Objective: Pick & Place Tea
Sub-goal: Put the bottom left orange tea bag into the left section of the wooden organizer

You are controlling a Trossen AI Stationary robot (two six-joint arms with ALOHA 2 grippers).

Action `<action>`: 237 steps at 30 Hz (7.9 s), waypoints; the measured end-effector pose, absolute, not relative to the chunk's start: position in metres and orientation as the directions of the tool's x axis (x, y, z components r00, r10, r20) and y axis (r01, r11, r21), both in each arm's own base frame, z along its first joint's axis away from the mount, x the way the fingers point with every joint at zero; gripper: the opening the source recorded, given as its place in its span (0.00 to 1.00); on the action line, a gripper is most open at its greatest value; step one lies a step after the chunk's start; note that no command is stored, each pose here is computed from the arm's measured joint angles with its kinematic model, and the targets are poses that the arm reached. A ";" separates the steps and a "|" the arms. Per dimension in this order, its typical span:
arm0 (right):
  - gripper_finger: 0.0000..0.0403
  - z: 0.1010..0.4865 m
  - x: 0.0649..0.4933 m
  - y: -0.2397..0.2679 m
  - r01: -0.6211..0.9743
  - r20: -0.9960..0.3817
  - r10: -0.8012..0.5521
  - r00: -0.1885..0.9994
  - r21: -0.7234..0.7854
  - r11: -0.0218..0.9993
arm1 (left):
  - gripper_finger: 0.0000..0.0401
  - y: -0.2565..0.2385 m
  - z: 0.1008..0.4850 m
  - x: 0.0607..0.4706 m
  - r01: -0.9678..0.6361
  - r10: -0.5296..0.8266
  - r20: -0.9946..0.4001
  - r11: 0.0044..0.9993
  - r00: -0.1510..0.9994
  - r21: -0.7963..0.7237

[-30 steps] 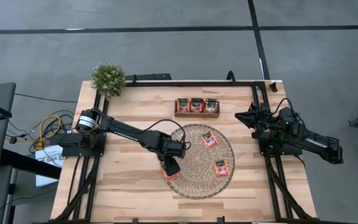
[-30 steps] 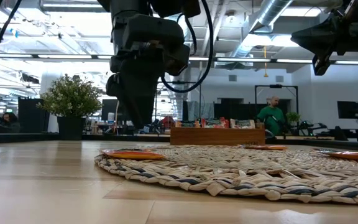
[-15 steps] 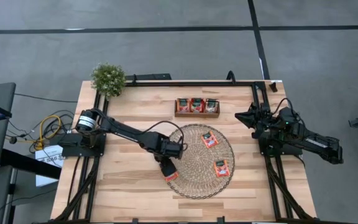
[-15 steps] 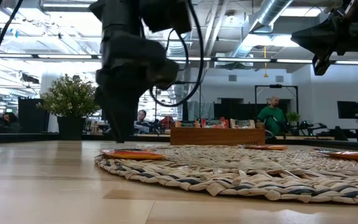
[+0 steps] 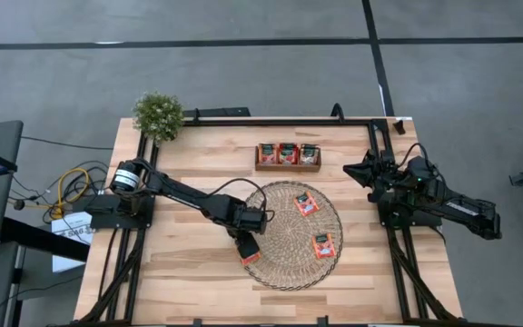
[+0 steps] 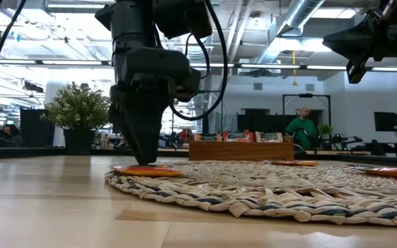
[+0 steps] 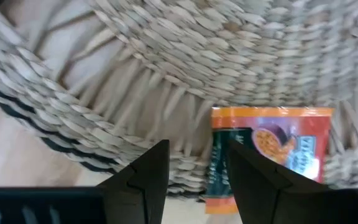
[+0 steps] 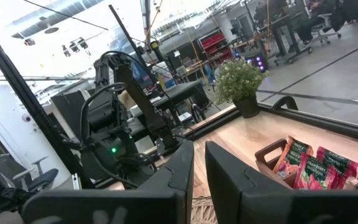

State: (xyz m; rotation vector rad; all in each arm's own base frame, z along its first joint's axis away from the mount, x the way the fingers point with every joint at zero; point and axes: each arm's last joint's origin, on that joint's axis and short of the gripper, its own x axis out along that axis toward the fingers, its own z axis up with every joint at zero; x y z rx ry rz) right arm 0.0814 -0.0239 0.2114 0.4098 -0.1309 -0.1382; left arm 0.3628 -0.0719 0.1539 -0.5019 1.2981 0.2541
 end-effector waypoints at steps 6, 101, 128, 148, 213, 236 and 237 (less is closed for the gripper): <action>0.08 0.211 0.081 -0.024 0.108 0.099 -0.160 0.982 0.405 0.908 | 0.36 -0.071 0.154 0.363 -0.457 -0.056 -0.962 0.871 0.268 -0.178; 0.08 0.211 0.081 -0.024 0.107 0.099 -0.160 0.982 0.405 0.908 | 0.00 -0.051 0.311 0.392 -0.278 0.273 -0.919 0.941 0.285 0.194; 0.08 0.211 0.081 -0.024 0.110 0.099 -0.163 0.982 0.405 0.908 | 0.05 -0.027 0.306 0.389 -0.199 0.159 -0.965 0.973 0.210 0.117; 0.08 0.211 0.081 -0.024 0.110 0.099 -0.163 0.982 0.405 0.908 | 0.43 0.035 0.297 0.385 -0.116 -0.101 -0.983 0.986 0.156 -0.120; 0.08 0.211 0.081 -0.024 0.109 0.099 -0.163 0.982 0.412 0.905 | 0.37 0.050 0.177 0.385 -0.084 -0.341 -0.936 0.934 0.088 -0.348; 0.08 0.211 0.081 -0.024 0.109 0.099 -0.163 0.982 0.412 0.905 | 0.00 0.051 0.178 0.384 -0.082 -0.296 -0.952 0.950 0.074 -0.301; 0.08 0.211 0.081 -0.024 0.109 0.099 -0.163 0.982 0.412 0.904 | 0.00 0.051 0.181 0.384 -0.080 -0.295 -0.953 0.950 0.074 -0.301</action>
